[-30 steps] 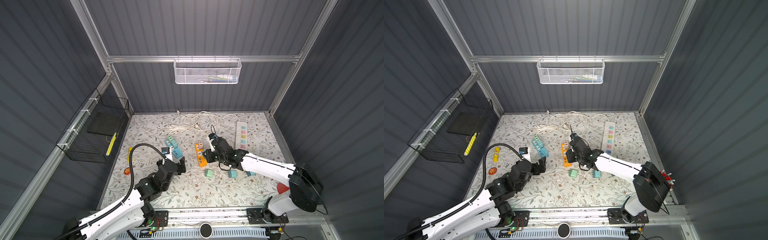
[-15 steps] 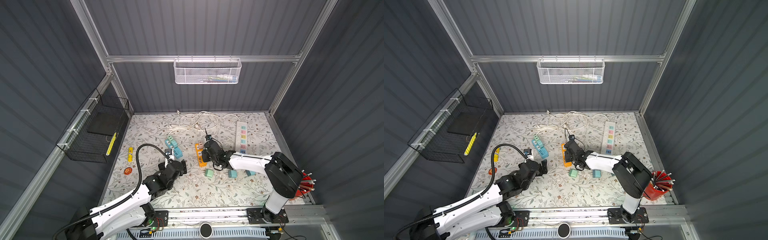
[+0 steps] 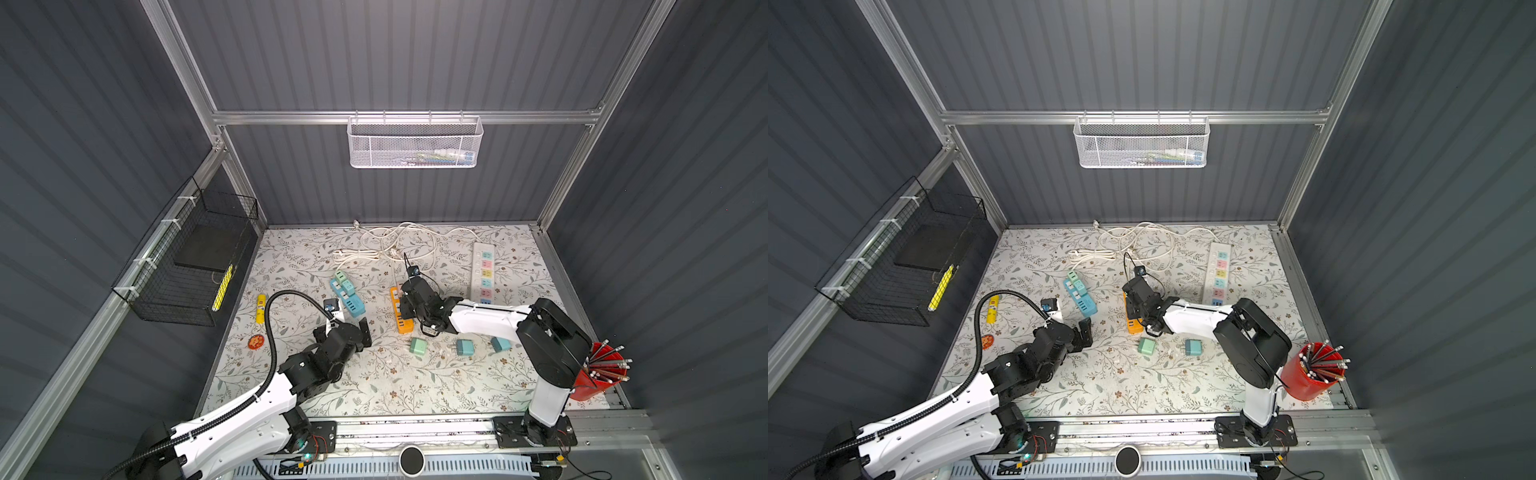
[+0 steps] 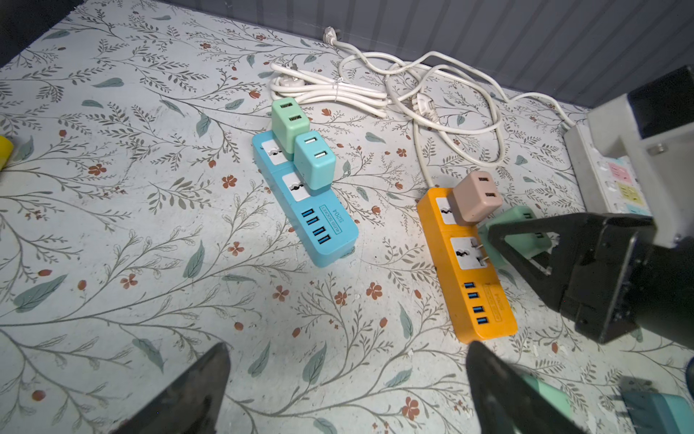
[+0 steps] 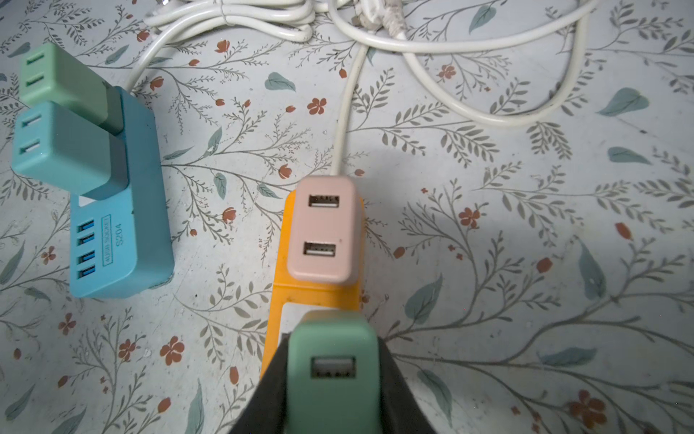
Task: Insert the plug
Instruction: 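Carry the green adapter over the orange strip with the right gripper while the left withdraws, then lower the green adapter into the orange strip's next socket with the right gripper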
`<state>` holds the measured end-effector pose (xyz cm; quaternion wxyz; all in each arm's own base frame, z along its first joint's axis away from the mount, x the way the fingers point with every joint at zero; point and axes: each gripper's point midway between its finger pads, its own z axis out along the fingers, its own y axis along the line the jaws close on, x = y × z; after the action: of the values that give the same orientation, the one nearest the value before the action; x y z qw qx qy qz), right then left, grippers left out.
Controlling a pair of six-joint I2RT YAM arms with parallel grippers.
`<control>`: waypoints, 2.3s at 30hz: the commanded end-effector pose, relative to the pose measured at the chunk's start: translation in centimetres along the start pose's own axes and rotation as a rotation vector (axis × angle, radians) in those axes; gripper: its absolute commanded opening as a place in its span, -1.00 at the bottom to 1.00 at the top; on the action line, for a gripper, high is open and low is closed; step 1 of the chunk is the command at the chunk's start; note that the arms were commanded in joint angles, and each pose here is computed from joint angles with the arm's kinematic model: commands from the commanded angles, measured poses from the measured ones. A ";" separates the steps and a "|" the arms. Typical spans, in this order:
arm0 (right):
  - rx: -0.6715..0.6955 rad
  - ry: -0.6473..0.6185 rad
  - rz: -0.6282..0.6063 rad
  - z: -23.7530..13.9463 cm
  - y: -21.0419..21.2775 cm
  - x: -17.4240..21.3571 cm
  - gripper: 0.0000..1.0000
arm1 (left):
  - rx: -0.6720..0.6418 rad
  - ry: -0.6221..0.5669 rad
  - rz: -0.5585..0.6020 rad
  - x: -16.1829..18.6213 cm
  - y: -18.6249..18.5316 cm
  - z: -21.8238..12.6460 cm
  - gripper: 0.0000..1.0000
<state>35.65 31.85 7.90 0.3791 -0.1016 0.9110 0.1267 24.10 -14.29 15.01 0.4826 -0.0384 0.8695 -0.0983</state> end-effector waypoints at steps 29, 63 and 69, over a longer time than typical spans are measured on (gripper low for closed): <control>0.218 0.185 -0.051 2.9 -2.0 7.3 -0.68 | -0.033 -0.012 0.000 0.2 2.1 -1.3 0.95; 0.053 0.169 -0.043 -3.9 -0.1 -5.2 0.57 | 0.034 -0.001 0.045 -2.2 1.1 -3.8 0.99; 0.067 0.231 -0.017 -1.6 -1.5 -2.0 0.54 | 0.025 0.008 0.035 -1.9 1.4 -3.8 1.00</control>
<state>36.76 30.55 12.46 0.2997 -0.1133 0.9435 0.0846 22.08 -12.18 17.46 0.4808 -0.0184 0.8712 -0.0975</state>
